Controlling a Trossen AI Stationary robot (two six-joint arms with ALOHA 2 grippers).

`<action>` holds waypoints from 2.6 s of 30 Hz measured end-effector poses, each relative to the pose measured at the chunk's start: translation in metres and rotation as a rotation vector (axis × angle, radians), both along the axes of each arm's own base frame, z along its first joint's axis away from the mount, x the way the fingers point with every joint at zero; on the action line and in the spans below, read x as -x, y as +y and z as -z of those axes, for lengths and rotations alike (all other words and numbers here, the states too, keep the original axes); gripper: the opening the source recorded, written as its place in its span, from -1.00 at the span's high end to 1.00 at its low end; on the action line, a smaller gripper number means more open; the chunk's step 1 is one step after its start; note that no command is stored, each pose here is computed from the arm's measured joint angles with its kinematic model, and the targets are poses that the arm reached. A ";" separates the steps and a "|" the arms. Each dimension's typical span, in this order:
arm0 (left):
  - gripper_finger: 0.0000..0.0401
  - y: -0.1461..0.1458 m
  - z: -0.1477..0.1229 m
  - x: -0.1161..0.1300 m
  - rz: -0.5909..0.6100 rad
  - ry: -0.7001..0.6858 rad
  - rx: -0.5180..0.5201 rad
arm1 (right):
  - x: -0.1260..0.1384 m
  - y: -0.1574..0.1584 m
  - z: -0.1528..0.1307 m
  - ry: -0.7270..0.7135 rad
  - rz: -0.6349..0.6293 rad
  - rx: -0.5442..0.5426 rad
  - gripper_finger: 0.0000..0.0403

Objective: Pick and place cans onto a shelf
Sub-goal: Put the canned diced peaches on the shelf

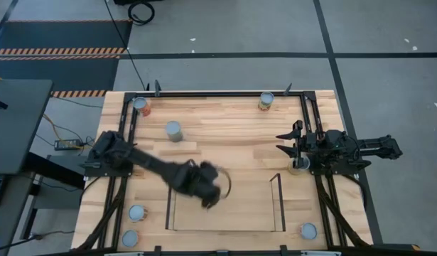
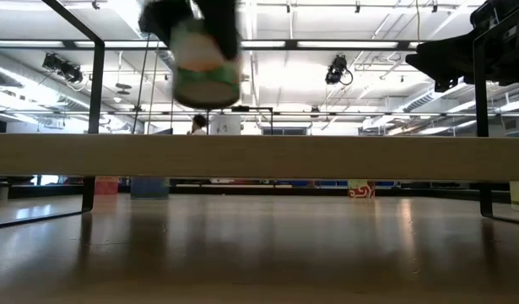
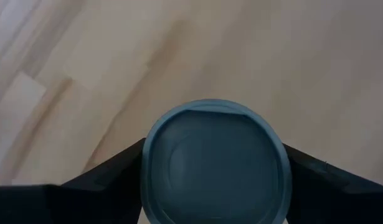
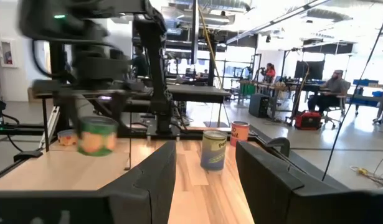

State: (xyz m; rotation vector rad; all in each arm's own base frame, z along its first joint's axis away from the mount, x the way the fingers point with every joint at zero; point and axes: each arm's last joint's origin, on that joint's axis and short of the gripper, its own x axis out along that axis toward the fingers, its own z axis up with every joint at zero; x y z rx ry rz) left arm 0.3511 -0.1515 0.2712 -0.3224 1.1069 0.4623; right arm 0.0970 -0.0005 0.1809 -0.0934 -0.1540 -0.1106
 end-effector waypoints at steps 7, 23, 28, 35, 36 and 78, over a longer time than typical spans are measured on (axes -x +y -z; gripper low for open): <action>-0.45 0.004 0.007 0.011 0.092 0.163 -0.104 | 0.000 0.000 -0.001 -0.010 -0.001 0.000 0.14; -0.45 0.019 0.048 0.037 0.255 0.170 -0.140 | 0.000 0.000 -0.001 -0.015 -0.002 -0.001 0.14; -0.48 0.025 0.045 0.053 0.291 0.172 -0.095 | 0.000 0.000 -0.001 -0.015 -0.002 -0.001 0.14; -0.57 0.020 0.056 0.053 0.342 0.109 -0.022 | 0.000 0.000 -0.001 -0.015 -0.002 -0.001 0.14; -0.57 0.019 0.056 0.053 0.343 0.104 -0.021 | 0.000 0.000 -0.001 -0.015 -0.001 -0.001 0.14; -0.84 0.025 0.026 0.042 0.437 0.107 0.008 | 0.000 0.000 -0.001 -0.015 -0.001 -0.001 0.14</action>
